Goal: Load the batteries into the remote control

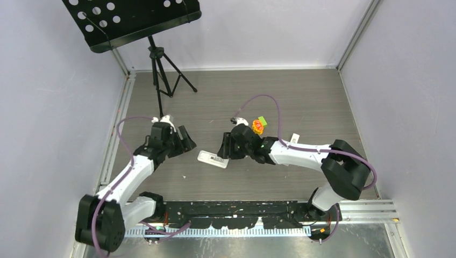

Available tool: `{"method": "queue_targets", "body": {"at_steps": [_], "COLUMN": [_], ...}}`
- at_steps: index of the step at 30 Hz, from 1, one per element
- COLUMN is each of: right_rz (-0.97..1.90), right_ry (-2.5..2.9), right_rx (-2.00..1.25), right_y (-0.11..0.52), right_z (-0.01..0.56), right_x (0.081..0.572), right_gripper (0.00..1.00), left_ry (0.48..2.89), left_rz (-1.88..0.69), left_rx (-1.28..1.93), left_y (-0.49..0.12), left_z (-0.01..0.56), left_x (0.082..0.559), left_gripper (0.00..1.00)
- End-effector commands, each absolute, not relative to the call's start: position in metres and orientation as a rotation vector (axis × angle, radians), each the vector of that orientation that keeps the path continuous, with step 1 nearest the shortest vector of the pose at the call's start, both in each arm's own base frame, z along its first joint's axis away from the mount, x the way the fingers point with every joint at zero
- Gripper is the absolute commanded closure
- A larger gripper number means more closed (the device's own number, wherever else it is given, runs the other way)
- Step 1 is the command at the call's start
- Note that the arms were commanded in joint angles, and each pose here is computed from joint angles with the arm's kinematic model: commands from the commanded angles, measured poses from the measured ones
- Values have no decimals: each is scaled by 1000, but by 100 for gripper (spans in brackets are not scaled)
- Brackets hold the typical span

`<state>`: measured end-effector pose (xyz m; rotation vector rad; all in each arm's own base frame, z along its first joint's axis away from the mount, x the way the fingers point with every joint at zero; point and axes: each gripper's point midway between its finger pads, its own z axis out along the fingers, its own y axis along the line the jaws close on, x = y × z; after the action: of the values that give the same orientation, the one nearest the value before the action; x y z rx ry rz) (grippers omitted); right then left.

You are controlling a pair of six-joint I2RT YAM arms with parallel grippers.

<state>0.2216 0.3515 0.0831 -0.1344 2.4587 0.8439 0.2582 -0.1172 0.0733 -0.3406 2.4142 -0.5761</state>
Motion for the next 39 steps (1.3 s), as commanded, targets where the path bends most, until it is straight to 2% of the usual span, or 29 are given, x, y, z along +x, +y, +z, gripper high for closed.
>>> {"method": "queue_targets", "body": {"at_steps": [1,3,4,10,20,23,27,30,33,39], "right_rz": [784,728,690,634,419,267,226,188,135,-22], "right_ry": [2353,2336,2327,2276,2339,2345,2346,2332,2313,2272], "right_rx": [-478,-597,-657,-1013,-1188,-1136,-955,-757,-498,-42], "right_y": [358,359,358,371,379,373,370,358,331,253], "right_z": [97,89,83,62,21,12,21,38,57,73], "right_x": [225,226,226,217,228,240,252,262,267,261], "right_gripper": [35,27,26,26,26,33,57,67,71,72], "left_ry": [2298,2266,2253,2203,2114,2091,2084,2108,2129,2172], "left_rz": [-365,-334,-325,-353,-468,-479,-479,-497,-502,-584], "left_rx": [-450,-473,-477,-430,-353,-328,-317,-286,-272,-294], "left_y": [-80,-72,-69,-66,-78,-79,-79,-83,-85,-97], "left_z": [104,115,120,150,186,194,201,202,201,200], "left_x": [260,254,251,234,227,226,225,222,221,220], "left_gripper": [23,4,1,0,0,0,0,0,0,0]}}
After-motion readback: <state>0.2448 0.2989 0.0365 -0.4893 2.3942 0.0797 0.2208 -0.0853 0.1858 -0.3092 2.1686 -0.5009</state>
